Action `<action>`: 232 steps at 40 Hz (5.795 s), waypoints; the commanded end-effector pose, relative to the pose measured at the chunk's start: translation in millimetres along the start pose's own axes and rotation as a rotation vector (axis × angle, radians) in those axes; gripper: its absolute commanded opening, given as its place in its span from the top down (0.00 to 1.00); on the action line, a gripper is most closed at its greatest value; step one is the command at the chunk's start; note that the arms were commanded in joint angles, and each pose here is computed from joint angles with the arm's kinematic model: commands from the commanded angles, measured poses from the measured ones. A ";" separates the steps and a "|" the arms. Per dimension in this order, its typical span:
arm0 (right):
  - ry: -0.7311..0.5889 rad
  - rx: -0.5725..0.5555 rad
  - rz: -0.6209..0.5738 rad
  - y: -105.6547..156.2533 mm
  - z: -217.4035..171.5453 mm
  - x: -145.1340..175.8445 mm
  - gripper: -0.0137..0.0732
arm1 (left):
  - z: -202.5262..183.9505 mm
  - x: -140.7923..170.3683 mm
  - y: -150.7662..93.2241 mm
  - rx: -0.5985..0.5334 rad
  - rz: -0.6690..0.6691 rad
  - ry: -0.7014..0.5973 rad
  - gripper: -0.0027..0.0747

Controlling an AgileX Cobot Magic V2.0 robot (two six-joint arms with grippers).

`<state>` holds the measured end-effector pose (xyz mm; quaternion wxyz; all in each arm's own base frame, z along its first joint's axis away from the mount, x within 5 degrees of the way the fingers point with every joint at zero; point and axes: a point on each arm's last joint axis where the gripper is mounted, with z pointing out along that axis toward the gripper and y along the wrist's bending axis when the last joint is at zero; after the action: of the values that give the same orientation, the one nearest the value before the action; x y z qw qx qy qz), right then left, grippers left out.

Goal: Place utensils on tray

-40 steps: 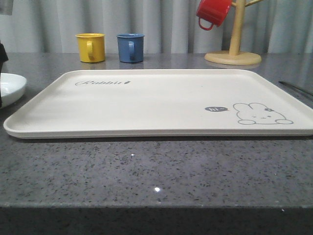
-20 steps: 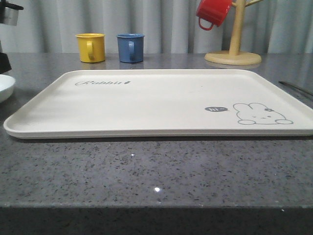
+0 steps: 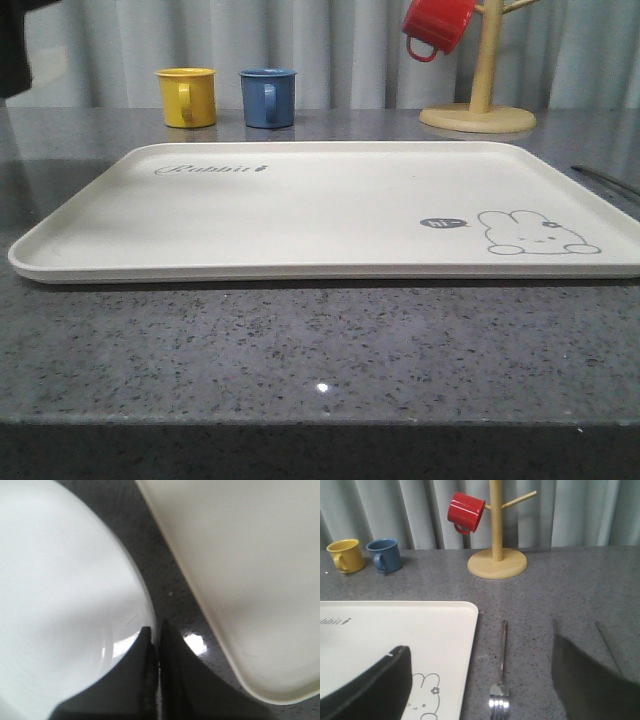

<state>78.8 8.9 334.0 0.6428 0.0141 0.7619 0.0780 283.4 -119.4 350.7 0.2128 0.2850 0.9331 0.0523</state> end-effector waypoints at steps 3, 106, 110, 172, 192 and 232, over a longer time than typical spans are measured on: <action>-0.091 0.005 -0.001 0.7 -1.1 -16.0 0.15 | -53.3 -29.0 -22.2 0.008 0.060 -0.175 0.99; -0.091 0.005 -0.001 0.7 -1.1 -16.0 0.15 | -58.7 -47.8 -12.7 0.112 -0.036 -0.196 0.99; -0.091 0.005 -0.001 0.7 -1.1 -16.0 0.15 | -62.6 -29.0 7.0 0.078 -0.112 -0.225 0.99; -0.097 0.005 -0.001 0.6 -1.2 -16.6 0.15 | -60.8 245.6 -41.7 -0.124 -0.277 -1.161 0.99; 0.028 0.026 -0.042 -0.4 16.4 -23.9 0.39 | -60.8 245.6 -41.7 -0.124 -0.277 -1.161 0.99; 0.956 0.097 0.023 -20.4 243.0 -4.8 0.38 | -60.8 245.6 -41.7 -0.124 -0.277 -1.161 0.99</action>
<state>313.6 15.0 282.4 0.1779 0.0121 0.9827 0.0493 53.4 -16.2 290.7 0.6736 0.1406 0.7218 -0.0740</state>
